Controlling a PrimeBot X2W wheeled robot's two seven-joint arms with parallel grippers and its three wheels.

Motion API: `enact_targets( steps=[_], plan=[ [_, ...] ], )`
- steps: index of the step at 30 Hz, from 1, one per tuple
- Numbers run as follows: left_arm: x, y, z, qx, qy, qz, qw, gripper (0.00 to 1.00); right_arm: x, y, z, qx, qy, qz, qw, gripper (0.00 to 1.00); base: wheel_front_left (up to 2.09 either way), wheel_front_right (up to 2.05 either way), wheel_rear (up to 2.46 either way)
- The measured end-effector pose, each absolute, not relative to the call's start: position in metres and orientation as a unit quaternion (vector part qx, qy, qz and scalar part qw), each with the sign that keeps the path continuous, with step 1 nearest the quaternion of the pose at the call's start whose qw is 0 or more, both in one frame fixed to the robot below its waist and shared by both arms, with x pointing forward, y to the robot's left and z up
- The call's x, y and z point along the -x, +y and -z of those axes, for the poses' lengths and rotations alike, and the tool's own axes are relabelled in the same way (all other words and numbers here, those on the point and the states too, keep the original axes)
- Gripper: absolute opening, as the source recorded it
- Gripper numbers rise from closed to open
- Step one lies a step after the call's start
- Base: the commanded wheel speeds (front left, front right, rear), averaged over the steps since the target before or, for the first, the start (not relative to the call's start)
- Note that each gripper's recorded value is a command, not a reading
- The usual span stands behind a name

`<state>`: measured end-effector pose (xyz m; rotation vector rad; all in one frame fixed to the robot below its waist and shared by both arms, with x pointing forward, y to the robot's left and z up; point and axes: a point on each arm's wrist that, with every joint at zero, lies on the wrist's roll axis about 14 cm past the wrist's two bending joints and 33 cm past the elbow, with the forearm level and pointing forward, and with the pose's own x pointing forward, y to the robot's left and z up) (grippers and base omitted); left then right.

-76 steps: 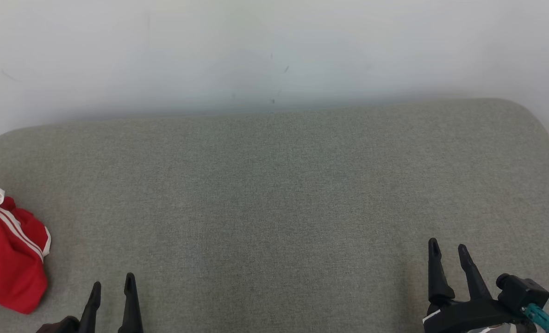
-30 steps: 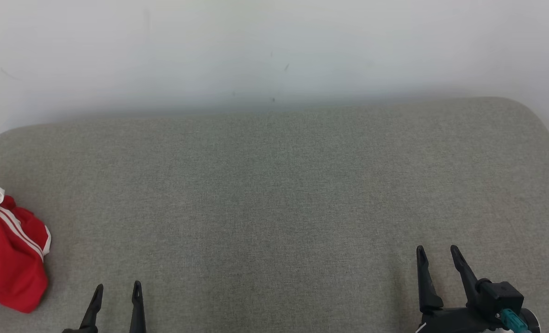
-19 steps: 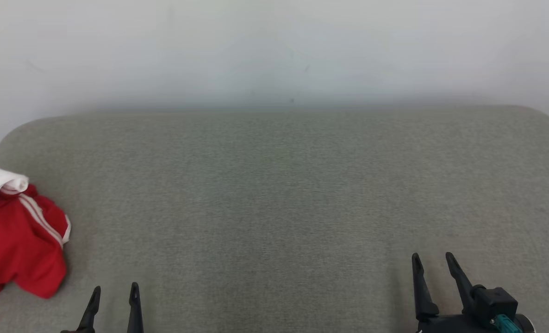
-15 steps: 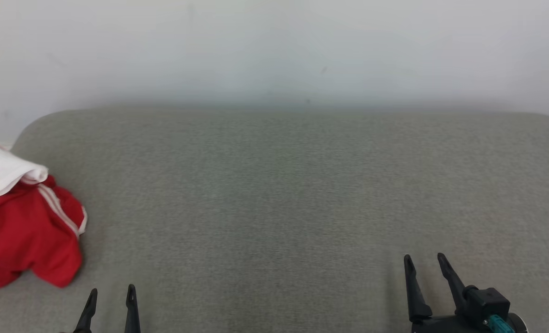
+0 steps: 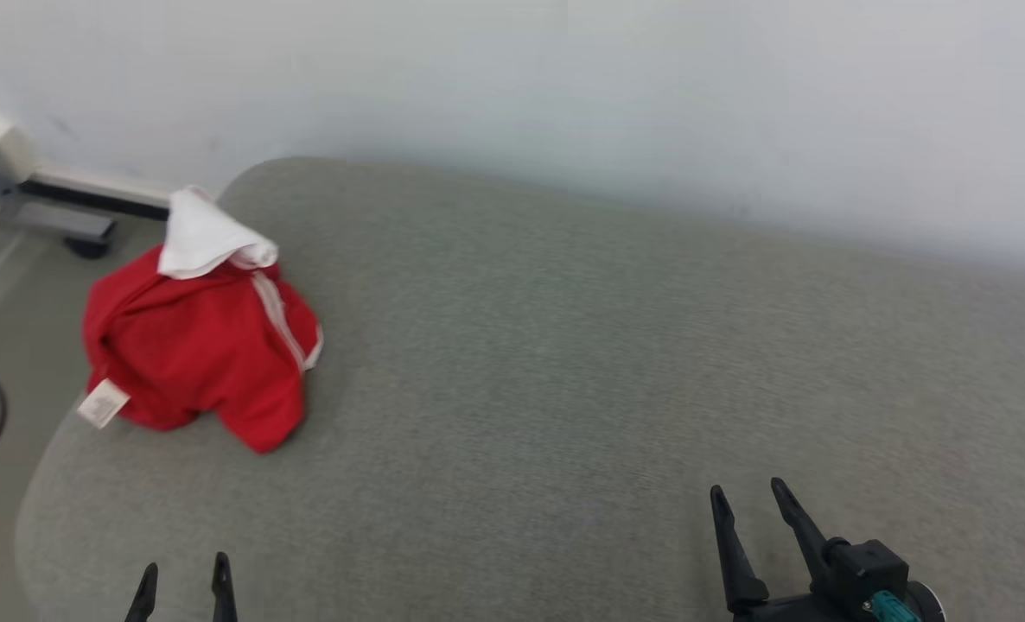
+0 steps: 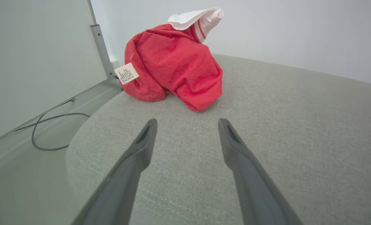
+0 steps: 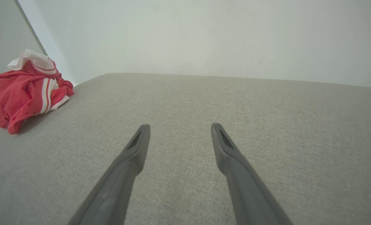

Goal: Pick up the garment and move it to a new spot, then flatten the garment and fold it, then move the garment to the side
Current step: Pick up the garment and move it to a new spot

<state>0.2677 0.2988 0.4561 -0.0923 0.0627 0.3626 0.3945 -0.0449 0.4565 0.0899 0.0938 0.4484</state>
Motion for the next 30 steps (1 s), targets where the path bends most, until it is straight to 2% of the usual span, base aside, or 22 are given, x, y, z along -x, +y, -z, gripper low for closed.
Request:
enact_targets(
  steps=[9,15,22,30],
  plan=[
    [-0.195,0.346,-0.45,0.05,0.038,-0.295,0.953,1.0,-0.39,0.038,-0.457,-0.046,0.051,-0.337,0.939,1.0,0.0,0.0,0.0],
    [-0.174,0.355,-0.444,0.053,0.051,-0.329,0.941,1.0,-0.396,0.059,-0.456,-0.046,0.051,-0.365,0.929,1.0,0.0,0.0,0.0],
    [-0.184,0.355,-0.441,0.057,0.058,-0.324,0.942,1.0,-0.399,0.051,-0.443,-0.047,0.067,-0.357,0.931,1.0,0.0,0.0,0.0],
    [-0.234,0.366,-0.46,0.037,0.039,-0.288,0.956,1.0,-0.41,0.029,-0.433,-0.04,0.075,-0.333,0.939,1.0,0.0,0.0,0.0]
  ],
)
